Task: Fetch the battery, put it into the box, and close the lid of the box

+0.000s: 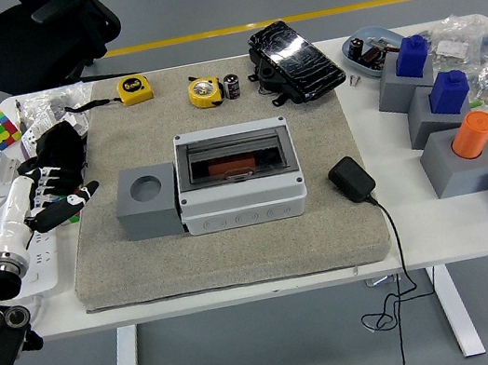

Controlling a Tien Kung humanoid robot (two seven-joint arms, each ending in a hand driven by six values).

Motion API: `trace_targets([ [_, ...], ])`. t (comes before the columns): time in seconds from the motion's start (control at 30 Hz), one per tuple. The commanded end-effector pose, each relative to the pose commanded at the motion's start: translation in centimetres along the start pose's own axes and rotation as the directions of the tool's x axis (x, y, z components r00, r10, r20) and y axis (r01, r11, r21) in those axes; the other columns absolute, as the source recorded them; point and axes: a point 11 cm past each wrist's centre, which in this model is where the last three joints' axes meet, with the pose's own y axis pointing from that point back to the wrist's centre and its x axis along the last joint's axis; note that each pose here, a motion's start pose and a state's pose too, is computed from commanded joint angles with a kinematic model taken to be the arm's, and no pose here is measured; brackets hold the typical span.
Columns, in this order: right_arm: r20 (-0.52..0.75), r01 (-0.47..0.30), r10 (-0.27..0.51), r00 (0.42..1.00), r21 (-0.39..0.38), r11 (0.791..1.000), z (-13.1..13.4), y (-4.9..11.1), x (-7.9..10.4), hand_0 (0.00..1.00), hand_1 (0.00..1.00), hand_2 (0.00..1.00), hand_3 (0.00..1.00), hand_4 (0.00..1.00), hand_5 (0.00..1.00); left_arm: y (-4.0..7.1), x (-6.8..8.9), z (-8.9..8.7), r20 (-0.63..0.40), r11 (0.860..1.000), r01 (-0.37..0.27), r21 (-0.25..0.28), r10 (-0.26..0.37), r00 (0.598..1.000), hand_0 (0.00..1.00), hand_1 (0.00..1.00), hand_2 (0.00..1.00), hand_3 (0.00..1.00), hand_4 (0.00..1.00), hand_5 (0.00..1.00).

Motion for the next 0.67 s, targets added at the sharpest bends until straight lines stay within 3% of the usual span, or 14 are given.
trace_targets([
  [0.4, -0.021, 0.011, -0.010, 1.000, 0.026, 1.000, -1.7, 0.1, -0.6, 0.575, 0.631, 0.665, 0.565, 0.961, 0.506, -0.8, 0.5, 1.3, 0.021, 0.999, -0.013, -0.034, 0.013, 1.000, 0.459, 0.638, 0.632, 0.623, 0.926, 0.430],
  [0.67, -0.037, -0.005, 0.006, 0.999, 0.013, 1.000, -1.1, 0.1, 0.2, 0.575, 0.631, 0.665, 0.565, 0.961, 0.506, -0.6, 0.4, 1.2, 0.018, 0.999, -0.012, -0.032, 0.013, 1.000, 0.459, 0.638, 0.632, 0.623, 0.926, 0.430],
])
